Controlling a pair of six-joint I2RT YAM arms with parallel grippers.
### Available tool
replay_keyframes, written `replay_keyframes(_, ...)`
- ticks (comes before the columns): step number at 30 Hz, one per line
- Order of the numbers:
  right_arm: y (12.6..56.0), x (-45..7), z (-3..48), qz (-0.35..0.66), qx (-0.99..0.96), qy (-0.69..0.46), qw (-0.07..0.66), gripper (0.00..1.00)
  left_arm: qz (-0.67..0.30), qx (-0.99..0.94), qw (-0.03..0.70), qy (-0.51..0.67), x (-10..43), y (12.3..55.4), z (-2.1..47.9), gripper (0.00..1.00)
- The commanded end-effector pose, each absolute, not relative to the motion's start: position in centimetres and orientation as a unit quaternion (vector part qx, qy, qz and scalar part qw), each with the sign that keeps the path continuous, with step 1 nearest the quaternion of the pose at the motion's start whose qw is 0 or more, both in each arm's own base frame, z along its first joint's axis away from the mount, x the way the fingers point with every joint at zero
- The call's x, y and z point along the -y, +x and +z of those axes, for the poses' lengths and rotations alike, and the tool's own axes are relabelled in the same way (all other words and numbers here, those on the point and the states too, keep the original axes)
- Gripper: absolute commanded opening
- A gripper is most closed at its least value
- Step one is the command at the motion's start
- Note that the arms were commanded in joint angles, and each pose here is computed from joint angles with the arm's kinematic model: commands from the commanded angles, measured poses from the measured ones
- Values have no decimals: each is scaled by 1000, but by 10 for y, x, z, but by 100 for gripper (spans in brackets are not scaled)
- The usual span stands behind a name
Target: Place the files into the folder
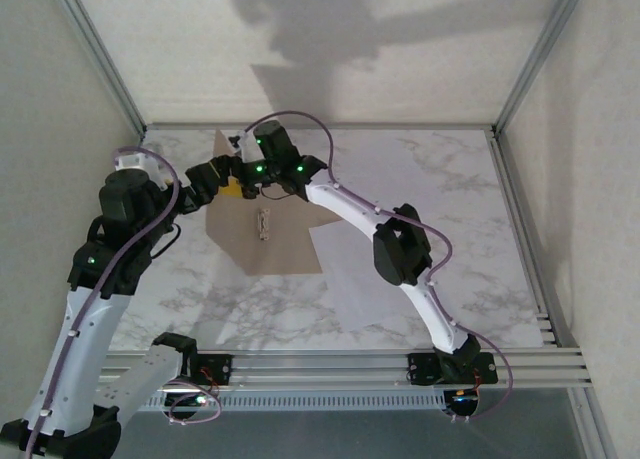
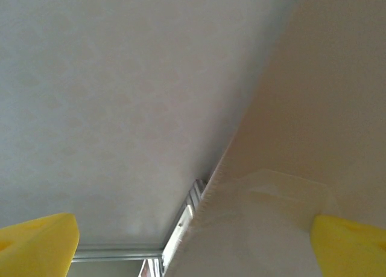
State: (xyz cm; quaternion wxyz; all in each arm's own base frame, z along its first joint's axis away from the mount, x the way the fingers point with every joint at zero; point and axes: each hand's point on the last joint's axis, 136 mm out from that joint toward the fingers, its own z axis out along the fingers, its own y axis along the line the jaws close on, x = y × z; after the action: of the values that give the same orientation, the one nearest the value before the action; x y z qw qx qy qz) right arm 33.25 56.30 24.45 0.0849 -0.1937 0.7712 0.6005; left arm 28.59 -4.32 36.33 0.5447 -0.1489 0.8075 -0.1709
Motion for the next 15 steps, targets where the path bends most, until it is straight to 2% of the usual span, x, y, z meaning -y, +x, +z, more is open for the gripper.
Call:
replay_keyframes(1, 337, -577, 248, 616, -760, -190, 85, 99, -171, -797, 563, -135, 42, 278, 376, 99)
replay_keyframes(15, 352, -598, 179, 591, -791, -148, 62, 99, -216, -820, 509, -144, 61, 294, 321, 100)
